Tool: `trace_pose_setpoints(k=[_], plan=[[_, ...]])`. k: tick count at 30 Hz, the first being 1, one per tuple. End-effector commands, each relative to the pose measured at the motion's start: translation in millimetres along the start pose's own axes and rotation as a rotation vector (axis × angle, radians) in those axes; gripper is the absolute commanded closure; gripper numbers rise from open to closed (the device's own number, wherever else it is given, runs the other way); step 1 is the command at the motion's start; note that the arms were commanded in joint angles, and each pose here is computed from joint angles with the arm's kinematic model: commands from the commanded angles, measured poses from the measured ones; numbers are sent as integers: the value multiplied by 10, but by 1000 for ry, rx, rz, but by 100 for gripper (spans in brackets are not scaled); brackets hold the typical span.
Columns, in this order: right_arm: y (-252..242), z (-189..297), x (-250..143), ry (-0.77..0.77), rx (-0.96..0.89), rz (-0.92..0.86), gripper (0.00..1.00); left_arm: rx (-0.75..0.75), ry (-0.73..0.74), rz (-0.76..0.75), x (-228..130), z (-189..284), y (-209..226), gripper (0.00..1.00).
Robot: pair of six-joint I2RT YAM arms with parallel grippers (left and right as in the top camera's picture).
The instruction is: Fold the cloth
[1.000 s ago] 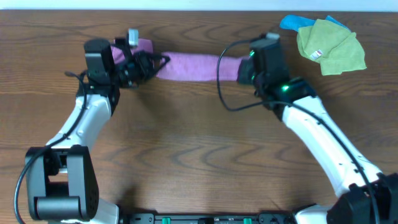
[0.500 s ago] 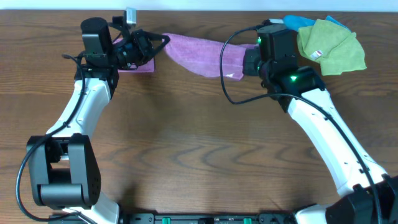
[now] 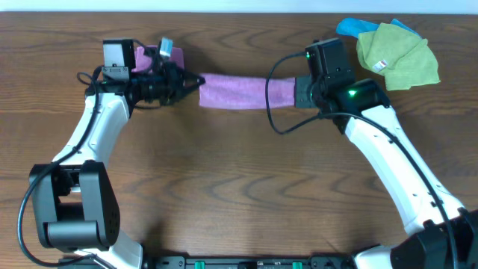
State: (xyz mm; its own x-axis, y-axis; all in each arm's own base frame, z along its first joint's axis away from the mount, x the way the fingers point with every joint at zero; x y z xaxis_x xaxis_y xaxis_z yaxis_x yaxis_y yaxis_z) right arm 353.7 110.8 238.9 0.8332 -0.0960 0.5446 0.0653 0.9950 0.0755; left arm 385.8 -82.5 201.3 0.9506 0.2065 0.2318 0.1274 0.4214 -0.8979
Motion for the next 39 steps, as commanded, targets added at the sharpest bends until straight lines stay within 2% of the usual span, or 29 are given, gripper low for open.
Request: trace_pose_setpoints(k=[1,8,17,25,39], plan=[[-46,8,-52,56,0,11,98,55,31,-157,-89,84,93,95],[-24,49,-329,220,31,4,99,178,186,-149,-461,126,236,94],[78,-23,-716,340,3,17,98,174,329,-190,-787,175,270,94],[93,-86,-1160,420,-38,32,98,154,413,-138,-1118,168,426,94],[-160,-4,-1784,475,-53,-49,99,122,518,-48,-1780,140,770,94]])
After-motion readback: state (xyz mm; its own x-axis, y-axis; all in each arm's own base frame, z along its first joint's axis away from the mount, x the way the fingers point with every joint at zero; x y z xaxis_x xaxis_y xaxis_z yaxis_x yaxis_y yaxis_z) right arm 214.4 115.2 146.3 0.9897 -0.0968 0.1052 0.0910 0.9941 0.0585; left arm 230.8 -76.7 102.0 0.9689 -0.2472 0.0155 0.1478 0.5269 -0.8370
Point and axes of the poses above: each gripper's point midway between its finger pads, its own z axis back along the fingers, its own y axis along the line the jaws close on, x = y × z, the point moved 7 cm from there along z, back along the fingers, and after that the axes turned 5 degrees about -z, right-handed, at the moved point
